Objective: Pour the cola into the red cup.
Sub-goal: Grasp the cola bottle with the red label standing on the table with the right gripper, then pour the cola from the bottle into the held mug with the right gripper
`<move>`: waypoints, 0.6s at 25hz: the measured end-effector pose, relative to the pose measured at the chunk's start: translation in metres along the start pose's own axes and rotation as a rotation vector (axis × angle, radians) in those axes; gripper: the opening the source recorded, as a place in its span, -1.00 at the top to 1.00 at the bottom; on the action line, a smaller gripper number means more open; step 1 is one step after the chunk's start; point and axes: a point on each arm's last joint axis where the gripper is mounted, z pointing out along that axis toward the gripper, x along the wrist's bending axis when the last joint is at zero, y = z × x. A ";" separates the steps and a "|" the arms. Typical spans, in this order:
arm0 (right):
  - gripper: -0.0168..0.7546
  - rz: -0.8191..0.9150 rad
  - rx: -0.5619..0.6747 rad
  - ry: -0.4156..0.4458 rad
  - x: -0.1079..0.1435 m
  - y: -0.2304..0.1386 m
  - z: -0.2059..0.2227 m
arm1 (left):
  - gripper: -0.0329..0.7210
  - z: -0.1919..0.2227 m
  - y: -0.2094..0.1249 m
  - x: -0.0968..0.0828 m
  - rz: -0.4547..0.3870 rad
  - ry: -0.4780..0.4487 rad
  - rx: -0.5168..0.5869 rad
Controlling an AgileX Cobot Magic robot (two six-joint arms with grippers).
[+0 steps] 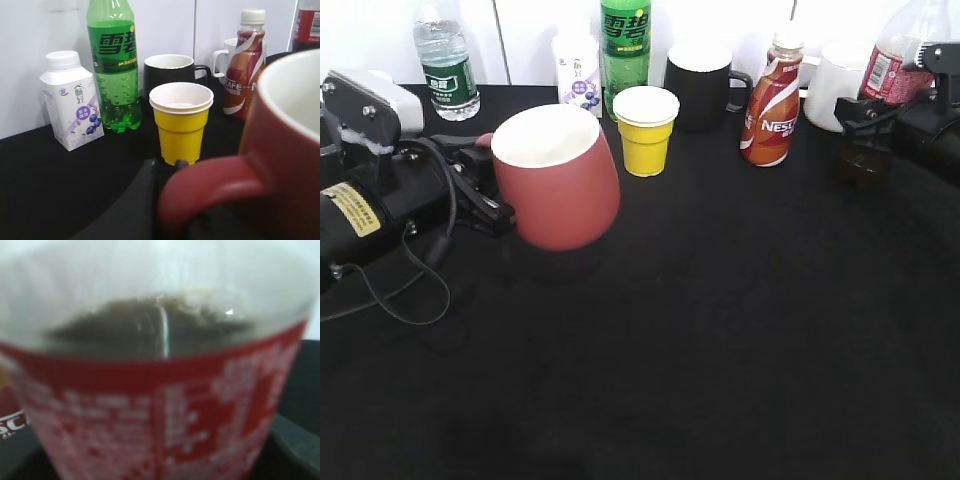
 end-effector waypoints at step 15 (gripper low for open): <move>-0.31 -0.166 0.050 0.176 0.025 0.014 -0.053 | 0.75 0.031 0.018 -0.055 0.102 -0.246 0.045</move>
